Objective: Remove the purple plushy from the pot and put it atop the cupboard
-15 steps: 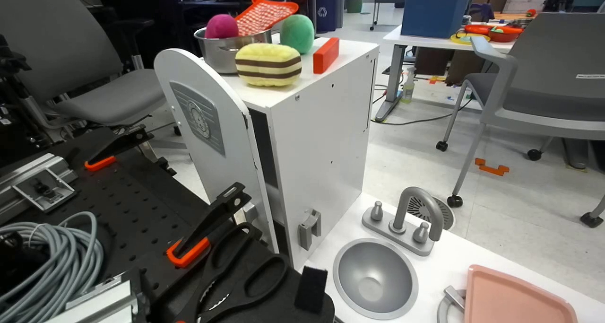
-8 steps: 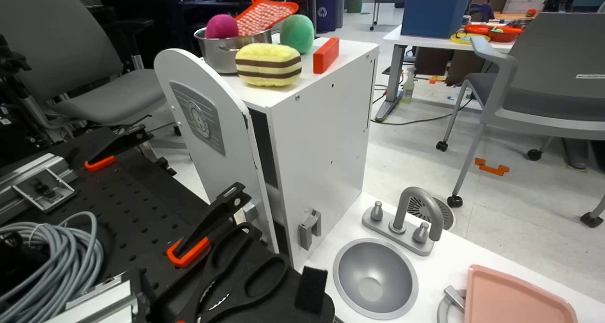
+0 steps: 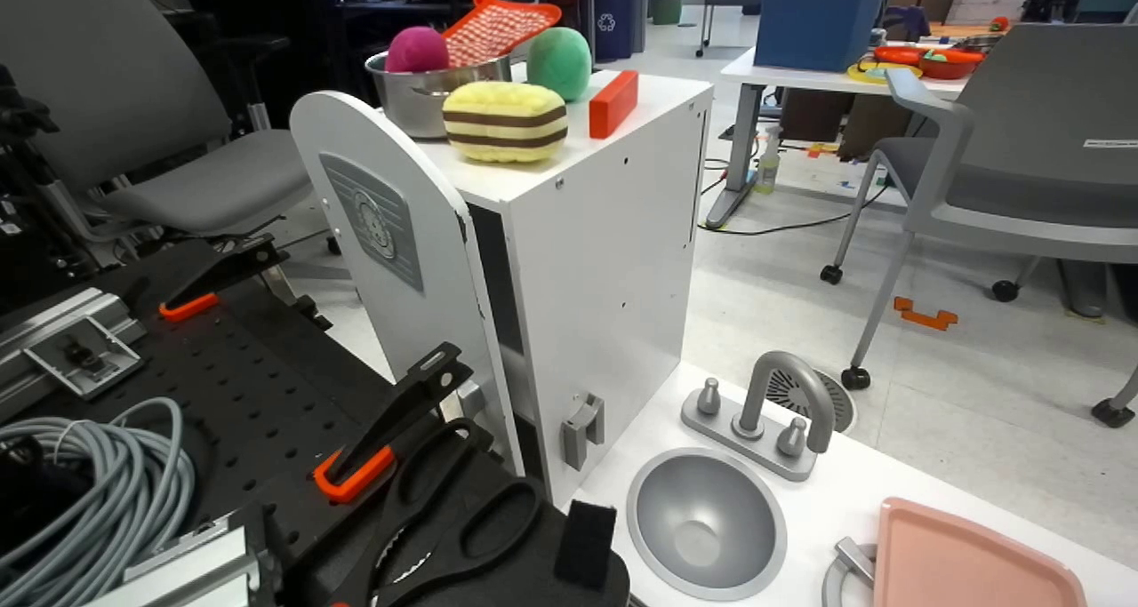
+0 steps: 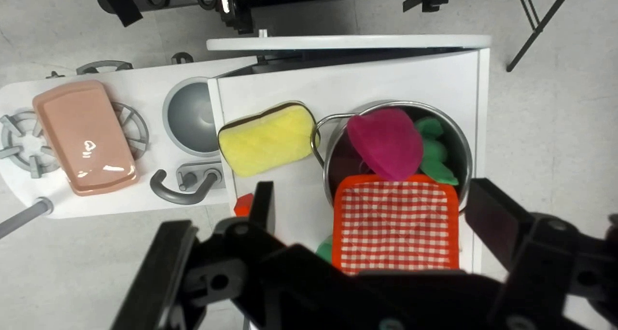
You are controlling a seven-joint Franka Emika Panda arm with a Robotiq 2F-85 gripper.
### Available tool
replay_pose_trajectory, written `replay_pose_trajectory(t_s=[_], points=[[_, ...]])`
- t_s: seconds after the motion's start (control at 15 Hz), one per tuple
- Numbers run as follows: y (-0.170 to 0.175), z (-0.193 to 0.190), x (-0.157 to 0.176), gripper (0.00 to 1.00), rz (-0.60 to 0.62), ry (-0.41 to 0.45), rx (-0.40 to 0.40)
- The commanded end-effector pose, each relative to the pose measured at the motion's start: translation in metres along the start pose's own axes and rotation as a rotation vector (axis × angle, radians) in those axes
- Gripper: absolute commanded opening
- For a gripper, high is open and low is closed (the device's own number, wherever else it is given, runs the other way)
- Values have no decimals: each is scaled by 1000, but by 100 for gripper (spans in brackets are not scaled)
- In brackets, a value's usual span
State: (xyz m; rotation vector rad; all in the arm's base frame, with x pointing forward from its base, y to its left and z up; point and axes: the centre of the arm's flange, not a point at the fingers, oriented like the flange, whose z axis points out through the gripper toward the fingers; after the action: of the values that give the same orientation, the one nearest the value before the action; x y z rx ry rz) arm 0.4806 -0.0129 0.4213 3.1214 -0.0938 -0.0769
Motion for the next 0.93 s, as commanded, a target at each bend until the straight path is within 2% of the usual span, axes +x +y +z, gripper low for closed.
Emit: replay_pose_trajectory(t_s=[0.0, 0.2, 0.47, 0.6, 0.67, 0.87], points=[[-6, 19, -3, 100, -5, -10, -11], [-8, 33, -7, 100, -21, -50, 14], [-10, 47, -7, 100, -28, -69, 5], [-12, 51, -8, 100, -53, -39, -7], [-14, 55, -10, 100, -82, 7, -21], [-18, 63, -11, 100, -149, 72, -67]])
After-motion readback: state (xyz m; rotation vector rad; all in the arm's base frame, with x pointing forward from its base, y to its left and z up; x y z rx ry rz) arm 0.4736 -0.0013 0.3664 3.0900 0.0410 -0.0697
